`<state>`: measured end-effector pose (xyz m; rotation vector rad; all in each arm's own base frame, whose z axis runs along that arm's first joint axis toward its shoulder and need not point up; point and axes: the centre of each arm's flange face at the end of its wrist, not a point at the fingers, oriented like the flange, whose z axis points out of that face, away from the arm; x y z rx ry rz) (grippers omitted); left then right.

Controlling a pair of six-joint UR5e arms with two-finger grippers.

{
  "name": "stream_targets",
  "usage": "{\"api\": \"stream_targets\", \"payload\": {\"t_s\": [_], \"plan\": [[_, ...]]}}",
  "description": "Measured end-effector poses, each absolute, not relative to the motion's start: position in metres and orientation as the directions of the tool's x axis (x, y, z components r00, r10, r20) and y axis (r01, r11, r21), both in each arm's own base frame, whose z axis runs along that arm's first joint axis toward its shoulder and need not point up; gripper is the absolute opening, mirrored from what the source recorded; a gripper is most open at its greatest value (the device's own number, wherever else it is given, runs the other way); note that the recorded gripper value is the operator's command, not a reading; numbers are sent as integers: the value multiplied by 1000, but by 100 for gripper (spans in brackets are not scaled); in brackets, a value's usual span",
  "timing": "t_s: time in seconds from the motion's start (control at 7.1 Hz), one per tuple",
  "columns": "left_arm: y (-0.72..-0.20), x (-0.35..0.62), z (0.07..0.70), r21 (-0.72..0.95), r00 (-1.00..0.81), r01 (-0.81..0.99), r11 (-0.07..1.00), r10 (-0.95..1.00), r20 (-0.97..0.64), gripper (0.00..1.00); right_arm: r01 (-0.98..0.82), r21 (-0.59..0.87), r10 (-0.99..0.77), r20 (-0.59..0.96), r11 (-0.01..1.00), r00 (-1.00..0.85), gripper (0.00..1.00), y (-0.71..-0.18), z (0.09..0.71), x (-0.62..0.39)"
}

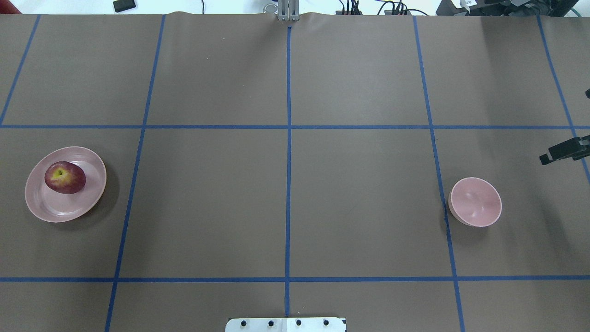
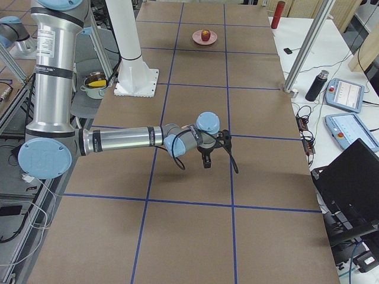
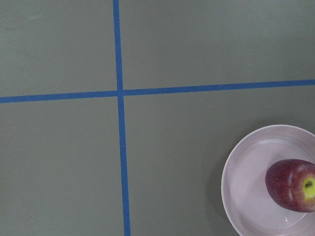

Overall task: Move apple from plate to bowl
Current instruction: 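Reach the right gripper down and grasp the rim of the pink bowl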

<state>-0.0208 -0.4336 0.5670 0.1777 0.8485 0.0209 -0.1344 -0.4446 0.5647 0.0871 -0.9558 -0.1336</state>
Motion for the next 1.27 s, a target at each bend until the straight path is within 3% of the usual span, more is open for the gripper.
{"api": "stream_targets", "payload": {"t_s": [0.42, 0.56, 0.7, 0.85, 1.27], "plan": [[-436, -12, 562, 228, 656, 35, 973, 149, -740, 98, 97, 132, -164, 816, 986, 555, 99, -404, 540, -234], [-437, -10, 562, 234, 656, 33, 972, 156, -739, 98, 111, 147, -184, 797, 983, 575, 69, -390, 541, -256], [-437, -10, 562, 236, 655, 32, 971, 158, -739, 98, 123, 148, -192, 789, 981, 584, 11, -382, 544, -263], [-437, -10, 562, 235, 654, 32, 972, 157, -740, 98, 130, 148, -196, 785, 980, 588, 0, -378, 547, -266], [-436, -9, 568, 224, 656, 31, 974, 149, -740, 98, 145, 152, -208, 780, 978, 590, 0, -375, 552, -265]]}}
